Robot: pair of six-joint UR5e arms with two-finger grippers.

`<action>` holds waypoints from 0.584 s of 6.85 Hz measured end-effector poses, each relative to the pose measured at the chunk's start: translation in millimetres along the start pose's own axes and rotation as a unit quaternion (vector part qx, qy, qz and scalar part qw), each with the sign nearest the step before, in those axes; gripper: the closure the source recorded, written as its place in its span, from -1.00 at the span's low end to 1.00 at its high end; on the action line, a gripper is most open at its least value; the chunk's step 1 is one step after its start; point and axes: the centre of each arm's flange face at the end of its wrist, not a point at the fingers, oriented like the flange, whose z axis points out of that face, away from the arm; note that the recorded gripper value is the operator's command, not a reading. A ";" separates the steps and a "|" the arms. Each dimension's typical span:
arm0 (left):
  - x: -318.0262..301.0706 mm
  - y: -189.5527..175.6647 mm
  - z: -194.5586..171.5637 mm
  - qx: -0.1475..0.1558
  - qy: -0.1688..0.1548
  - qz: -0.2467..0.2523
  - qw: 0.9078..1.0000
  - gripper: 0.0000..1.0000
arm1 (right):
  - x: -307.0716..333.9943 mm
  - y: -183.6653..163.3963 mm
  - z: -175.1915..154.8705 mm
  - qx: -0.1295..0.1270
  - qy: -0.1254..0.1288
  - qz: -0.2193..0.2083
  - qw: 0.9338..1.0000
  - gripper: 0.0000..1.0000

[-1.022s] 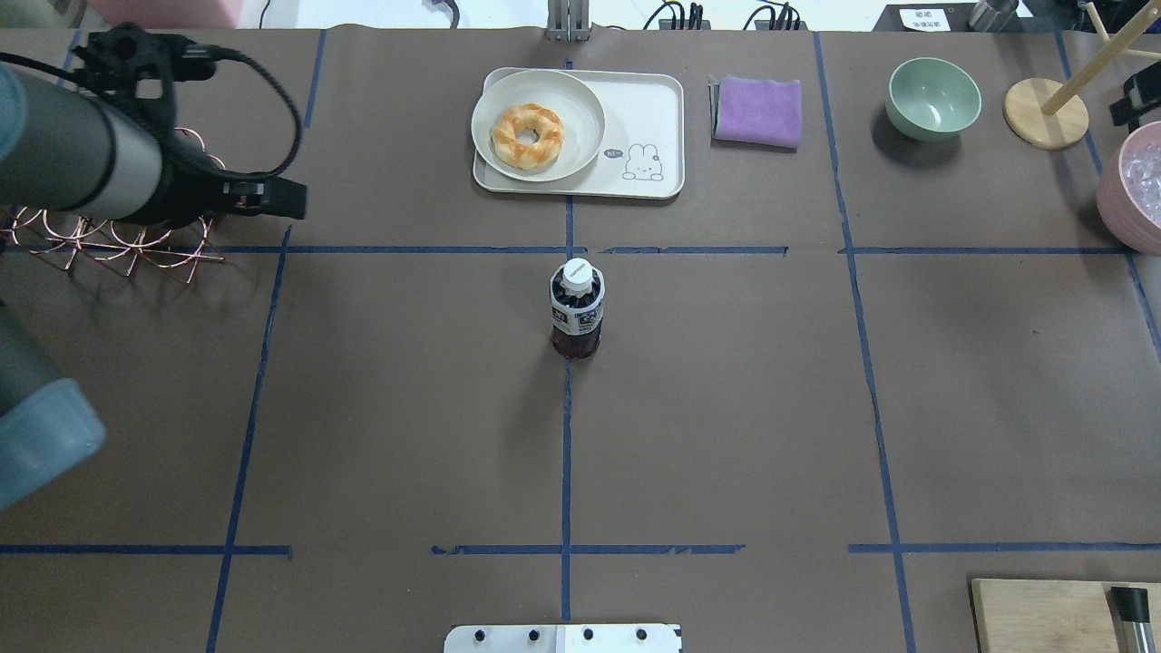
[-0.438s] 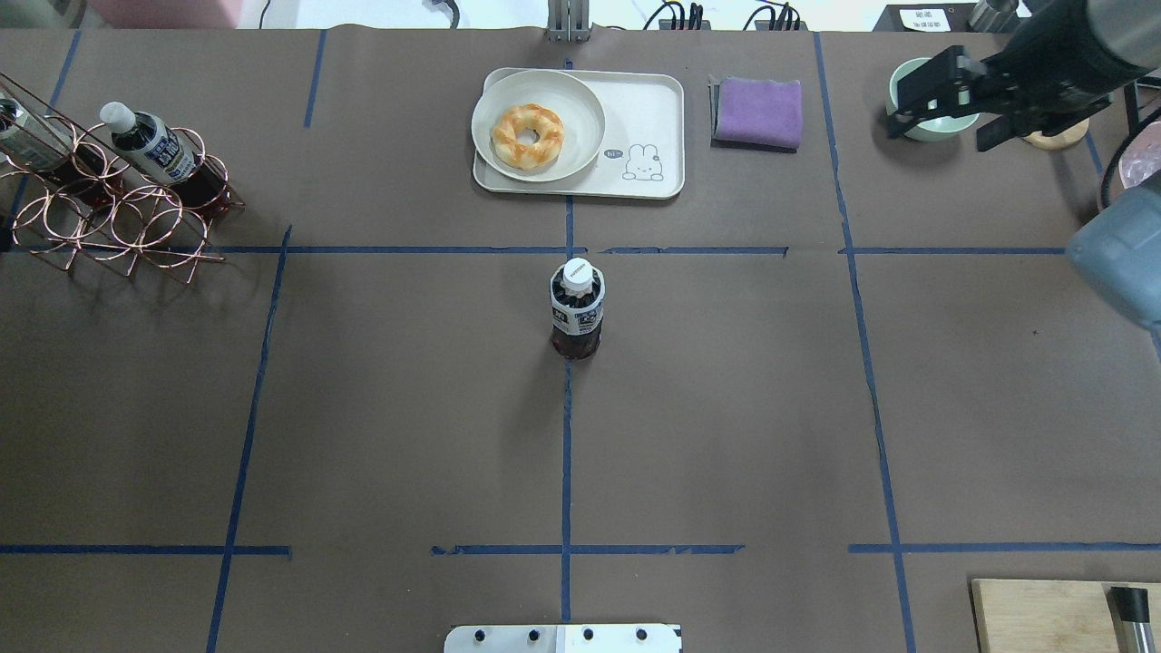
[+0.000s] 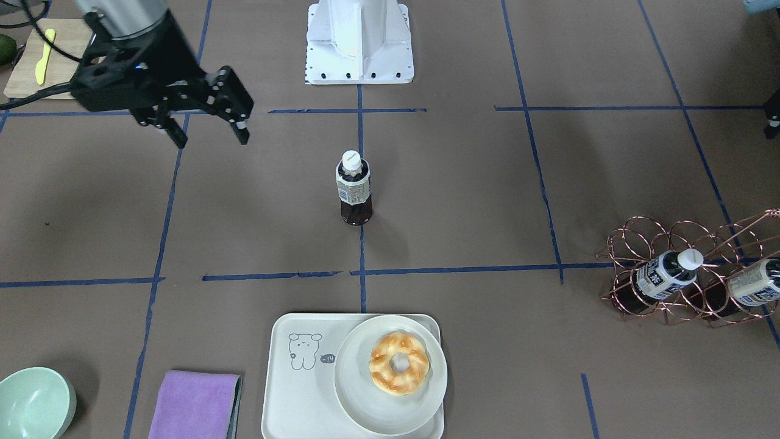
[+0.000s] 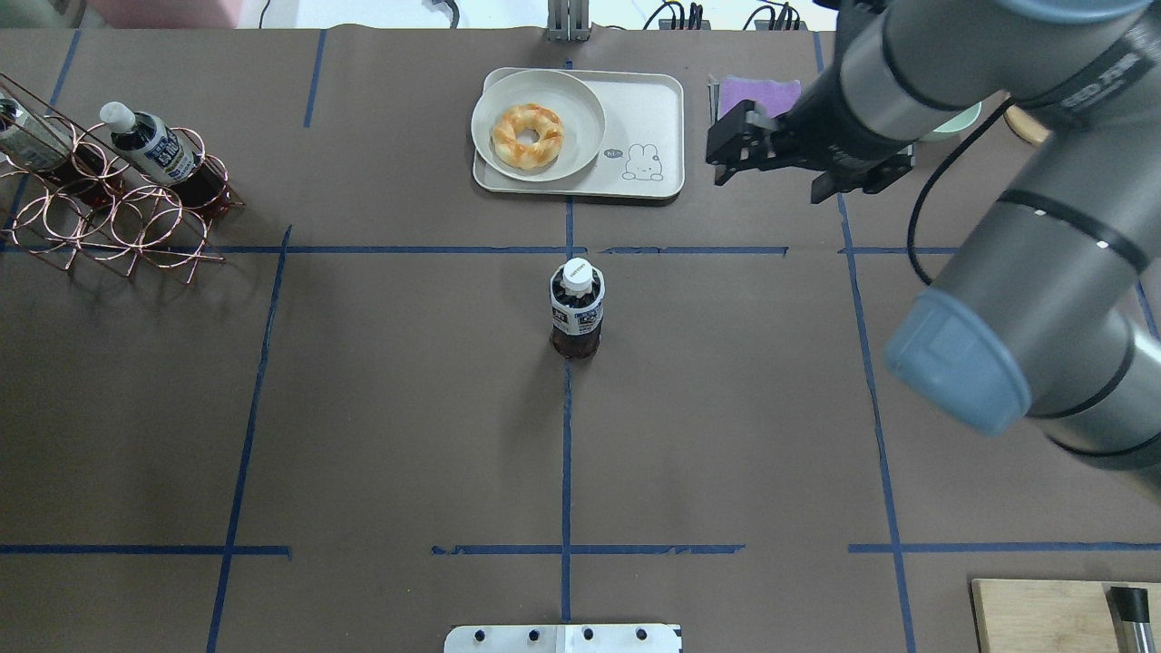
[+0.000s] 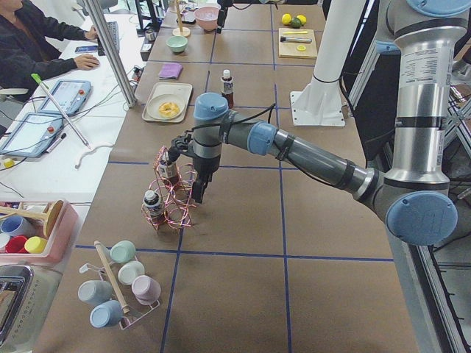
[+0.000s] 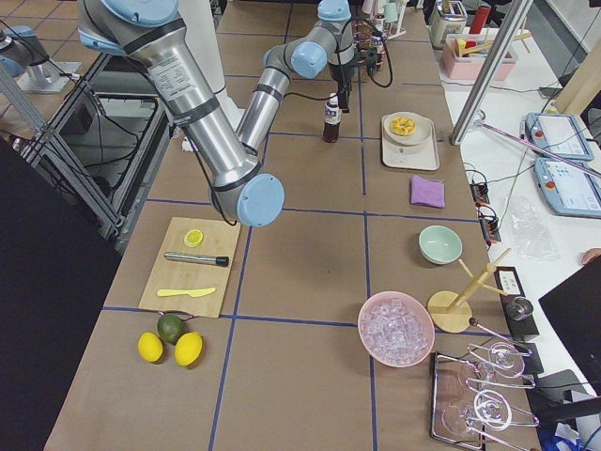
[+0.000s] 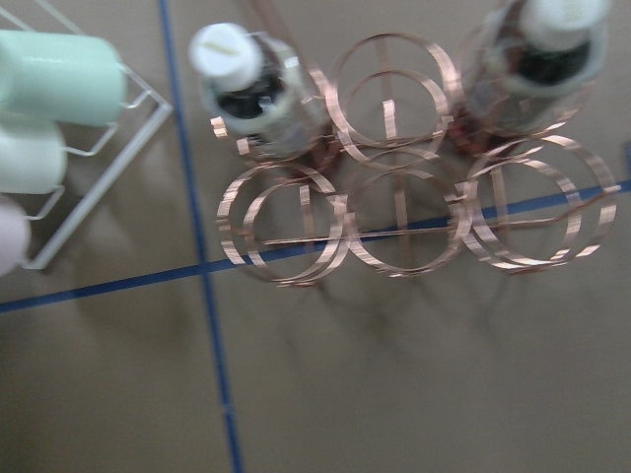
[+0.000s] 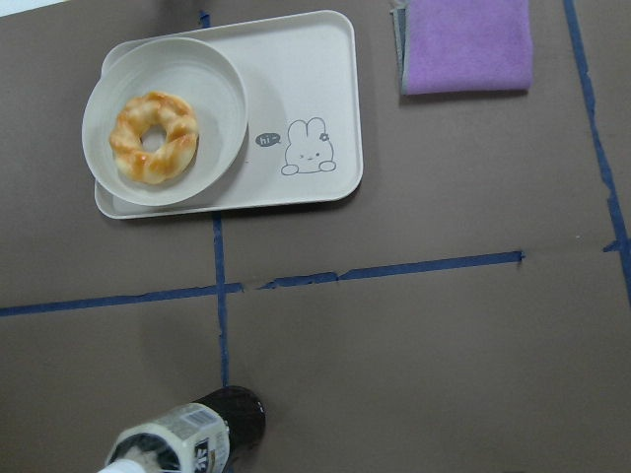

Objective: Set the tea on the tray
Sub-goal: 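Move the right gripper over the standing tea bottle and lower onto it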

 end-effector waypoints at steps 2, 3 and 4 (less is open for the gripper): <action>-35.9 9.8 7.1 -0.008 0.006 0.002 1.000 -1.00 | -73.9 44.6 20.6 0.000 0.018 0.002 1.000 -0.99; -42.2 16.1 10.8 -0.012 0.006 0.000 1.000 -1.00 | -99.0 60.3 37.2 -0.003 0.028 0.002 1.000 -0.99; -46.5 23.4 14.1 -0.017 0.007 -0.003 1.000 -1.00 | -112.8 74.6 54.2 -0.002 0.040 -0.003 0.999 -0.97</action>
